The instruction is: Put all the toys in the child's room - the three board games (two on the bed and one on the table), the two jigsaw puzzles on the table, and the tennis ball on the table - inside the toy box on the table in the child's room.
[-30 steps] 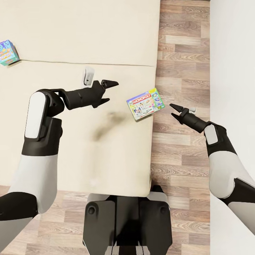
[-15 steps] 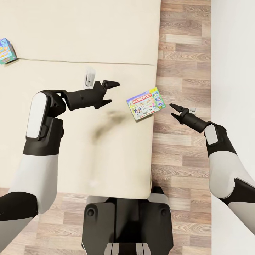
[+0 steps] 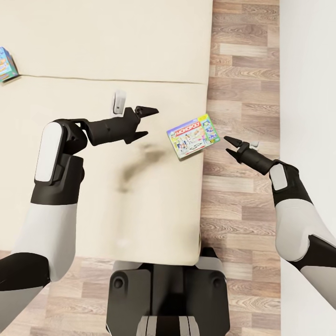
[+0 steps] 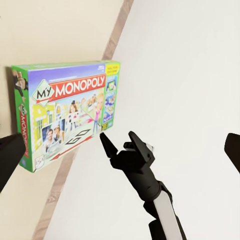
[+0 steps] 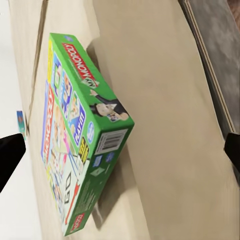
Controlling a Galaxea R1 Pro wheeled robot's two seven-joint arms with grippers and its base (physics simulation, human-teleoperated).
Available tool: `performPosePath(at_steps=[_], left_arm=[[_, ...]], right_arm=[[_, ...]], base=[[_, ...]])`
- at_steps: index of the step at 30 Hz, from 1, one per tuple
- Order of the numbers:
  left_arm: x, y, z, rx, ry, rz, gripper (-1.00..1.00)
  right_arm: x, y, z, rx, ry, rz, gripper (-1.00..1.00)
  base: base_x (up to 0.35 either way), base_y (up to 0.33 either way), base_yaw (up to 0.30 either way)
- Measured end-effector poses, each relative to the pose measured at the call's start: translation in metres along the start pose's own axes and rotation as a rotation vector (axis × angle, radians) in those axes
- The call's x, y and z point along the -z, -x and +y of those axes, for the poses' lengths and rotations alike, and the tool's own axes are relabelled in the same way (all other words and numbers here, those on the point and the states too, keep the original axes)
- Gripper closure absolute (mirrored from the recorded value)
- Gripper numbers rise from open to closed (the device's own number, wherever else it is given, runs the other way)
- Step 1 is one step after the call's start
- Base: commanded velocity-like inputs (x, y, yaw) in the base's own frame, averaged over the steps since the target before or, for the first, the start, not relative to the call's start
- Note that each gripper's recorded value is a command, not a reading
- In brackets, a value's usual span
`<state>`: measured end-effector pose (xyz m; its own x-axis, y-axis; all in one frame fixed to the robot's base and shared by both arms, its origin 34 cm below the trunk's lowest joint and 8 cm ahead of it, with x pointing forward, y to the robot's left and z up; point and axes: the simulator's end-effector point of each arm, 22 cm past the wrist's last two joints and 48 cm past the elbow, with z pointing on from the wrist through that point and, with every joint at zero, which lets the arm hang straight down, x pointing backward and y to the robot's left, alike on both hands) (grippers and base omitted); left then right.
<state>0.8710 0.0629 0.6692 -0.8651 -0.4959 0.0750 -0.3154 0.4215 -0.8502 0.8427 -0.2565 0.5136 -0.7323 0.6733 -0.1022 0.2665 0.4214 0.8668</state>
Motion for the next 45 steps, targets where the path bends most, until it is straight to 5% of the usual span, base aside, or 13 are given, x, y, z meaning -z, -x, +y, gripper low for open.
performPosePath(at_steps=[45], left_arm=[[-0.0061, 0.0030, 0.0073, 0.006, -0.014, -0.001, -1.00]], right_arm=[[-0.0053, 0.0090, -0.0044, 0.027, 0.006, -0.015, -1.00]], base=[[0.000, 0.000, 0.000]])
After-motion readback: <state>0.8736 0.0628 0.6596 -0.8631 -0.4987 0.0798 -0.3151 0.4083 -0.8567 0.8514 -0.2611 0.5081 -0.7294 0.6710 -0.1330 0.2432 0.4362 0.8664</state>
